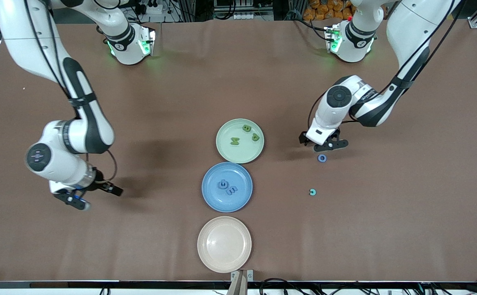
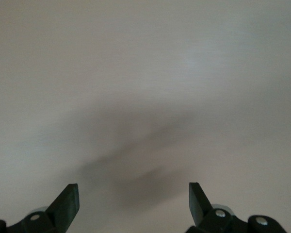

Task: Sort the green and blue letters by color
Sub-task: 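Grasp the blue a with the right gripper while the left gripper grasps green u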

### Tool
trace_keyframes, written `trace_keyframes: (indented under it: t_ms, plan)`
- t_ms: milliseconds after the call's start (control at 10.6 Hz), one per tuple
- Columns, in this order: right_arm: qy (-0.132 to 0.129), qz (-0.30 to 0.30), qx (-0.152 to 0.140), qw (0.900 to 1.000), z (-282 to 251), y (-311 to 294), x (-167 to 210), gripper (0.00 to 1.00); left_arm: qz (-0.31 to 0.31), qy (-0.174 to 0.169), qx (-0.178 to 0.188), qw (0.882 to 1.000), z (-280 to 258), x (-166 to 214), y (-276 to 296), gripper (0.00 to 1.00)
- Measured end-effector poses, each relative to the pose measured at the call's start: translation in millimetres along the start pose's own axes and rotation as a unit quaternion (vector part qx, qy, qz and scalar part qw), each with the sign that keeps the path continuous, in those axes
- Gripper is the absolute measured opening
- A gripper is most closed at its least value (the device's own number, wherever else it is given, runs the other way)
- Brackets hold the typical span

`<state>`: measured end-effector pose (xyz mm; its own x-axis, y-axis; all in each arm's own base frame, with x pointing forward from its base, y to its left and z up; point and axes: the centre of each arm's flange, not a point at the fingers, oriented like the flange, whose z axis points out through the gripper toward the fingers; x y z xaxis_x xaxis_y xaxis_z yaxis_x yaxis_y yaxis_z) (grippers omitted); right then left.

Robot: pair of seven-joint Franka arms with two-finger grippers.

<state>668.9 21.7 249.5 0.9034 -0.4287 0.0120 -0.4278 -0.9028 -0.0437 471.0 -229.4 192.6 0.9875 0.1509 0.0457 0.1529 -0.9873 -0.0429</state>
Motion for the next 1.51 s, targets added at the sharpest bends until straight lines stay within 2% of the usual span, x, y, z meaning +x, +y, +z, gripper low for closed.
trace_keyframes:
  t_ms: [188, 470, 753, 1317, 1411, 1505]
  plan:
    - [-0.024, 0.042, -0.023, 0.999, -14.0, 54.8, 14.6, 1.0, -0.002, -0.002, 0.001, 1.0, 6.1, -0.4, -13.7, 1.0]
    - [-0.033, 0.099, -0.042, 0.994, -25.7, 128.4, 16.3, 1.0, -0.004, -0.005, 0.002, 1.0, 7.9, -1.8, -16.6, 1.0]
    - [-0.024, 0.131, -0.041, 0.99, -2.1, 174.7, -10.3, 1.0, -0.008, 0.001, -0.006, 1.0, 8.3, 2.0, -23.0, 1.0]
    - [0.001, 0.165, -0.037, 0.986, 45.7, 206.8, -73.1, 1.0, 0.009, 0.006, -0.007, 1.0, 15.3, -1.5, -27.4, 1.0]
    - [0.009, 0.168, -0.036, 0.985, 50.2, 211.3, -78.6, 1.0, 0.01, 0.004, -0.007, 1.0, 17.1, -2.1, -27.8, 0.96]
    - [0.014, 0.17, -0.035, 0.985, 55.0, 216.1, -84.4, 0.99, 0.008, 0.001, -0.007, 1.0, 19.7, -2.1, -29.7, 0.81]
